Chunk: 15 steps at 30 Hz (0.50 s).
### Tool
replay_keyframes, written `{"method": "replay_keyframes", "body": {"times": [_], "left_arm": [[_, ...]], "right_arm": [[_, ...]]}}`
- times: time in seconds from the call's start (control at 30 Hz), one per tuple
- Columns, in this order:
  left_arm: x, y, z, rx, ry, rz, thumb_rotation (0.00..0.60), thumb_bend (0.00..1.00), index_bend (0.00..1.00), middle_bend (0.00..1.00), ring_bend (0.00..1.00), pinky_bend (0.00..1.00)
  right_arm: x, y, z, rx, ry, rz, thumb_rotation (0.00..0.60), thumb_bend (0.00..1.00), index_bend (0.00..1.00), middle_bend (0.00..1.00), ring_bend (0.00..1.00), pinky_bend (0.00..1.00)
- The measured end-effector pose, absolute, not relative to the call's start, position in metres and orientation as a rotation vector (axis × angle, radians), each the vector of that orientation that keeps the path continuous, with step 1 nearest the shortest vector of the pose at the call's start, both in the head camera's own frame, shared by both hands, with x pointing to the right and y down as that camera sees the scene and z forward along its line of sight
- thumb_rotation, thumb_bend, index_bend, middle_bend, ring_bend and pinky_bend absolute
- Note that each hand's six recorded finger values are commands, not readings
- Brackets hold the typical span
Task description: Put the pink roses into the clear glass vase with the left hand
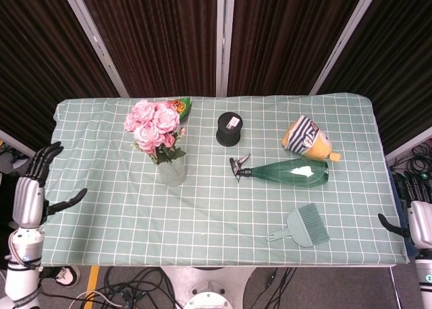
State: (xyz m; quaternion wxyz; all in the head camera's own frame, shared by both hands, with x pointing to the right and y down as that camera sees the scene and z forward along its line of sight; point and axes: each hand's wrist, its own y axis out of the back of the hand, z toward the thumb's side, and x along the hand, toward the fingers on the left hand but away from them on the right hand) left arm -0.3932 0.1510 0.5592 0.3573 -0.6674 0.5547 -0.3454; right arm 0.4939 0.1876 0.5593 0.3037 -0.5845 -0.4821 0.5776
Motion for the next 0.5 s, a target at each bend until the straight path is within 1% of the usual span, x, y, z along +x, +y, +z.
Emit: {"method": "replay_keyframes", "body": {"times": [0.13,0.23,0.4,0.5], "left_arm": [[-0.404,0.17,0.572,-1.664,1.227,-1.047,0.6,0.14,0.16,0.11,0.11,0.18],[-0.418,0.188,0.581,-1.598,1.106,-1.164,0.6,0.14,0.16,0.11,0.11,0.18],[-0.442,0.218,0.59,-1.521,1.046,-1.321,0.6,0.13,0.16,0.11,0.11,0.17],[-0.448,0.226,0.591,-1.513,1.058,-1.368,0.6,0.13,0.16,0.11,0.11,0.17]], "right_arm": [[0.484,0.189,0.556,-1.554,-1.277,1.441,0.6,0.14,0.02,0.0,0.0,0.0],[0.476,0.193,0.559,-1.565,-1.267,1.399,0.6,0.14,0.0,0.0,0.0,0.0],[0.47,0.197,0.569,-1.571,-1.215,1.387,0.6,0.14,0.0,0.0,0.0,0.0],[0.47,0.2,0.574,-1.551,-1.168,1.42,0.6,0.14,0.0,0.0,0.0,0.0]]}}
